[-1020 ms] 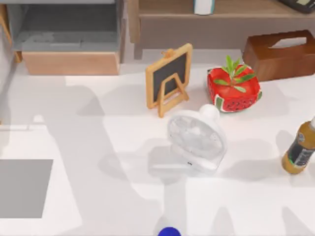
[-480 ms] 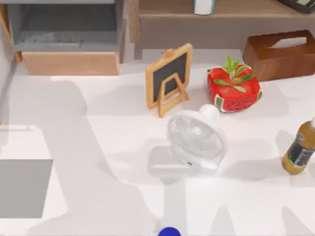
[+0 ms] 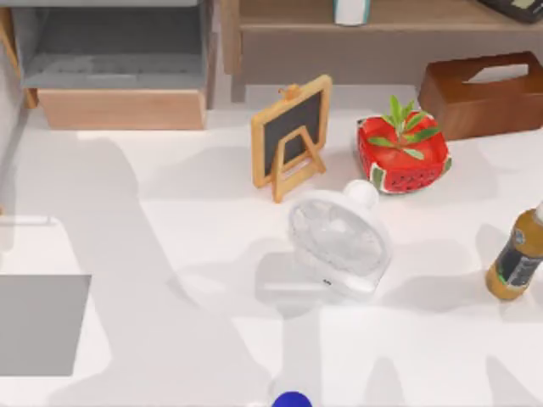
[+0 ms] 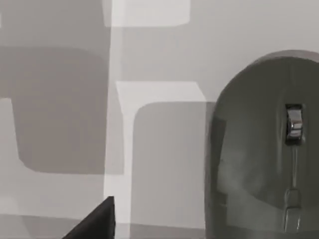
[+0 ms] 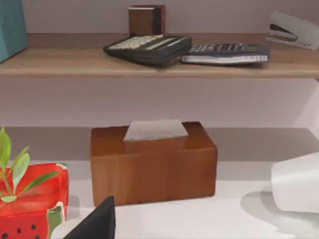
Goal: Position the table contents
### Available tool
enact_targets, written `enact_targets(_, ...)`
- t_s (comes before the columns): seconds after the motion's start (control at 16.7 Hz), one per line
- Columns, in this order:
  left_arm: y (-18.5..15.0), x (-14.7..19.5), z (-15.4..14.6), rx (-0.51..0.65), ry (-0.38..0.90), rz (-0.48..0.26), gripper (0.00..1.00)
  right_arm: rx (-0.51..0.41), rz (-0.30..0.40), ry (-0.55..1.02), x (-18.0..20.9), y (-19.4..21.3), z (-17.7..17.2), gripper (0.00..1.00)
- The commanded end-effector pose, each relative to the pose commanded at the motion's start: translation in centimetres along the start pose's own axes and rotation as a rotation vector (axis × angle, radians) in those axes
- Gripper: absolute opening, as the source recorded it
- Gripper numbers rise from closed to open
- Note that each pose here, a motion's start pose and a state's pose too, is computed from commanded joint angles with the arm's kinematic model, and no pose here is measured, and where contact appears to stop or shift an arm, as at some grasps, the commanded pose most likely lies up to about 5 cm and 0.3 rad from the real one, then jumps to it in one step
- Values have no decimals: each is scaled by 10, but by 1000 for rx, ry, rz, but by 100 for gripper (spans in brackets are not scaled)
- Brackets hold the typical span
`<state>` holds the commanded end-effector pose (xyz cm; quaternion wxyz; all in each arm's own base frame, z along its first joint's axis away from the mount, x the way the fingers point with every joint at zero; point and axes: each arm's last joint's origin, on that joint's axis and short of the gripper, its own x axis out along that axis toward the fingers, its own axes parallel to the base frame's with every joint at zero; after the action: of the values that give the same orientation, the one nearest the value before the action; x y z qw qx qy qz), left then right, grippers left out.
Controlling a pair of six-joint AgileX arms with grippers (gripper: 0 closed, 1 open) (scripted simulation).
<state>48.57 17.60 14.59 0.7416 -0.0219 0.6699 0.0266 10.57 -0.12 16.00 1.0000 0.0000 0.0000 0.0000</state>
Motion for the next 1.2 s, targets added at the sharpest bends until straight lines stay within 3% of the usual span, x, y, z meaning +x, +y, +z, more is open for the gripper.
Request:
enact_targets(0.54, -5, 12, 1, 1, -1, 1, 100, 0, 0, 0, 0, 0, 0, 100)
enact_targets(1.2, -5, 12, 1, 1, -1, 1, 17, 0, 0, 0, 0, 0, 0, 100)
